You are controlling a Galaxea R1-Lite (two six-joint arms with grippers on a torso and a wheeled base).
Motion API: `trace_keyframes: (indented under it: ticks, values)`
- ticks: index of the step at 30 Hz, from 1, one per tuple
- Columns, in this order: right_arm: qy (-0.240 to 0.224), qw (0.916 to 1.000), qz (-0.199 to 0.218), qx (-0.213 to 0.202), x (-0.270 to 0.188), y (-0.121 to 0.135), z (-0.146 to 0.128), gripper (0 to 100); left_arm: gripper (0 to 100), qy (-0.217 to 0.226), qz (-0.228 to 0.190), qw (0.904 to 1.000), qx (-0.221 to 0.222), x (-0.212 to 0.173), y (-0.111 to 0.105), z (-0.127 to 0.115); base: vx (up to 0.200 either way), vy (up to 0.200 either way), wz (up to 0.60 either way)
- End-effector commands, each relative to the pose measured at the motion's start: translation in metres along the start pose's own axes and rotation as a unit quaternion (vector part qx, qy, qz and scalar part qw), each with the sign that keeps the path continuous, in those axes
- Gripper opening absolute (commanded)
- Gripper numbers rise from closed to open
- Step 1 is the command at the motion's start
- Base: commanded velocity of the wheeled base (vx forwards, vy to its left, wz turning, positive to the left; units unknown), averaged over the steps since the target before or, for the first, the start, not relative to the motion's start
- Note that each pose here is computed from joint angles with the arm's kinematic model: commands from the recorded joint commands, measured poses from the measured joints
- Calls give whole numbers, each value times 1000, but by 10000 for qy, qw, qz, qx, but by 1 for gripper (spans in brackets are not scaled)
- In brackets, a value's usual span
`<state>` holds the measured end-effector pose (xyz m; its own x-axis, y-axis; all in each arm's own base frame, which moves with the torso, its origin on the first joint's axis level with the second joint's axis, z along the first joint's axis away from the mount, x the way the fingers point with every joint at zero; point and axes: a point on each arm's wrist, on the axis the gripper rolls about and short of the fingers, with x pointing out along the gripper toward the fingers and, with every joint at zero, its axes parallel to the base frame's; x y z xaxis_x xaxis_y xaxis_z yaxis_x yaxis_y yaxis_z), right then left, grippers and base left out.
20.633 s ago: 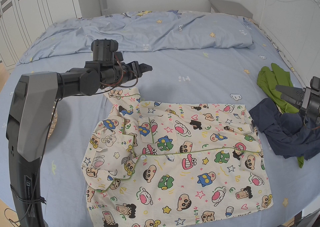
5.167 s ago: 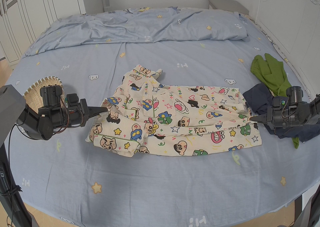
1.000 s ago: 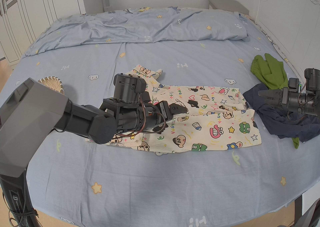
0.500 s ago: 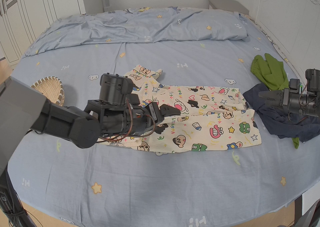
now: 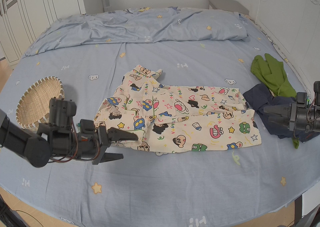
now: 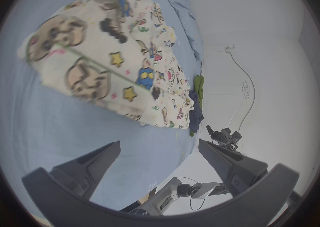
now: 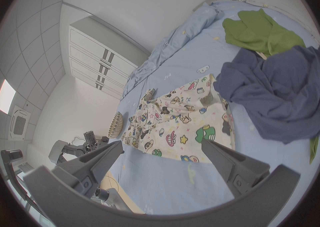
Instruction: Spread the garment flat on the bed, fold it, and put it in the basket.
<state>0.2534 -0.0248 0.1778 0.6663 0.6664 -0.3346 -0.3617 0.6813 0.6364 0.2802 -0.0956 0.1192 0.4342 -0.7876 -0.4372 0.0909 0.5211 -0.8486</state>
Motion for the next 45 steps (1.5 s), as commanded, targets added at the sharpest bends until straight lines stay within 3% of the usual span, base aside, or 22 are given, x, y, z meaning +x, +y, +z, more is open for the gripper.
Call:
trace_keyframes:
  ticks: [1, 5, 13, 26, 45]
  values:
    - [103, 9998, 2, 157, -12, 9, -25, 100, 100, -201, -12, 9998, -55, -34, 30, -25, 0, 0, 0]
    - [159, 9997, 169, -7, -9, 21, -27, 100, 100, -449, 95, 9987, -238, -27, 56, -21, 0, 0, 0]
    - [4, 9993, 285, -259, -8, 30, -13, 100, 100, -766, 153, 9958, -486, -17, 82, -7, 0, 0, 0]
    - [-298, 9977, 406, -456, -24, 50, -7, 100, 100, -1404, -241, 9886, -482, -7, 93, 16, 0, 0, 0]
    - [-490, 9957, 480, -630, -37, 64, -8, 100, 100, -2051, -85, 9769, -595, 13, 100, 40, 0, 0, 0]
